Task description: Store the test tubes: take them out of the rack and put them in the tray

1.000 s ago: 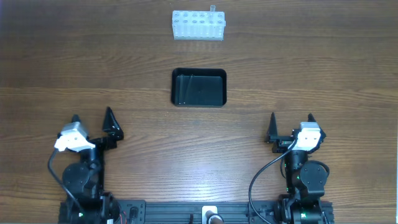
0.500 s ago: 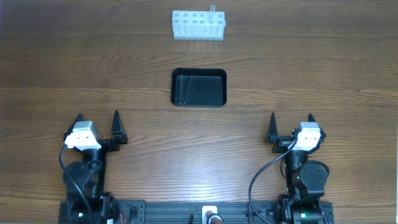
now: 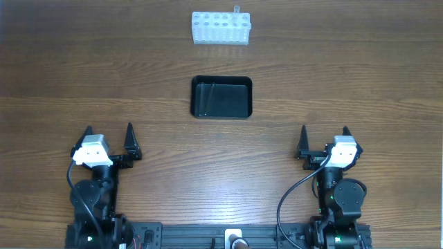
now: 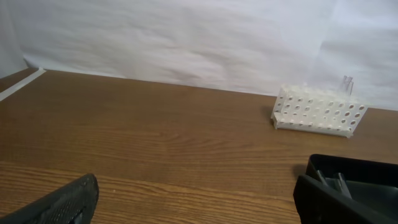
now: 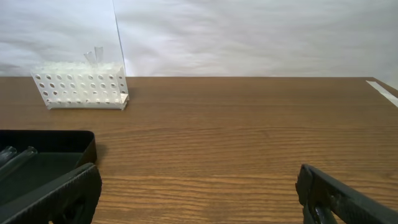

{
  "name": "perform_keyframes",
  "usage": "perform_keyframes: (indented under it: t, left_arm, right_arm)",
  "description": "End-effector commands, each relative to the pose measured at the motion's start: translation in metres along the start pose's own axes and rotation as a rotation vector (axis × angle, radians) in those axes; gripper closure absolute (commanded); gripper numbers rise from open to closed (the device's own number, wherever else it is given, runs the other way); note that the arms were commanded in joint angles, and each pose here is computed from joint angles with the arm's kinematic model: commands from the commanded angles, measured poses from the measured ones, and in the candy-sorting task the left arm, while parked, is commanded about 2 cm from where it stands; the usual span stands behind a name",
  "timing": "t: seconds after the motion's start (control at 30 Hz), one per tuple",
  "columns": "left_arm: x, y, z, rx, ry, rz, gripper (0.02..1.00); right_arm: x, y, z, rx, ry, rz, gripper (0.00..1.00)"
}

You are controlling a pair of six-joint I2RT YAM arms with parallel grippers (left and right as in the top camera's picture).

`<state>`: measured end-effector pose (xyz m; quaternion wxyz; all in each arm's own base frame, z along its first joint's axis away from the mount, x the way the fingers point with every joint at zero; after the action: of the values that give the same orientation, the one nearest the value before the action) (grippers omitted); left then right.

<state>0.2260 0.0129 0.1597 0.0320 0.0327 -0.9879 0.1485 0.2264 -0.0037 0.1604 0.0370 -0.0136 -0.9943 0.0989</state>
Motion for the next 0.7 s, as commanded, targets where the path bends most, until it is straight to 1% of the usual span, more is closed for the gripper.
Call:
perform_keyframes:
  t: [0.03, 0.43, 0.5, 0.57, 0.6, 0.63, 0.67, 0.7]
  left_arm:
    - [0.0, -0.001, 0.003, -0.018, 0.01, 0.014, 0.02]
    - [0.0, -0.001, 0.003, -0.018, 0.01, 0.014, 0.02]
    - [0.0, -0.001, 0.003, -0.018, 0.01, 0.014, 0.02]
    - [0.0, -0.001, 0.003, -0.018, 0.01, 0.013, 0.02]
    - [0.0, -0.001, 0.003, -0.018, 0.01, 0.014, 0.02]
    - [0.0, -0.001, 0.003, -0.018, 0.01, 0.014, 0.02]
    - [0.0, -0.001, 0.003, -0.018, 0.01, 0.014, 0.02]
    - [0.0, -0.001, 0.003, -0.018, 0.01, 0.014, 0.02]
  right_arm:
    - [0.0, 0.0, 0.002, 0.002, 0.001, 0.001, 0.009]
    - [0.0, 0.0, 0.001, -0.001, -0.001, -0.001, 0.007]
    - [0.001, 0.004, -0.008, -0.03, -0.031, -0.037, 0.007]
    - [0.005, 0.003, -0.025, -0.042, -0.066, -0.044, 0.009]
    - [0.009, -0.001, -0.038, -0.042, -0.082, -0.036, 0.007]
    - [0.013, -0.007, -0.049, -0.044, -0.09, -0.01, 0.007]
    - [0.018, -0.016, -0.059, -0.045, -0.087, 0.032, 0.007]
    - [0.025, -0.028, -0.07, -0.048, -0.071, 0.093, 0.009]
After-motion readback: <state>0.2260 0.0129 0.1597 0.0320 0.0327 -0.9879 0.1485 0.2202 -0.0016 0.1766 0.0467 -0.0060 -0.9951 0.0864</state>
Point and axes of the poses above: each gripper's point midway between its finger pads, its own x axis back along the fingers, its own y axis along the line the jaws close on, z = x × y, the point moved 2 cm from there along x, back along the fingers, and after that the axes turned 11 degrees about x, right-handed, at the moved point
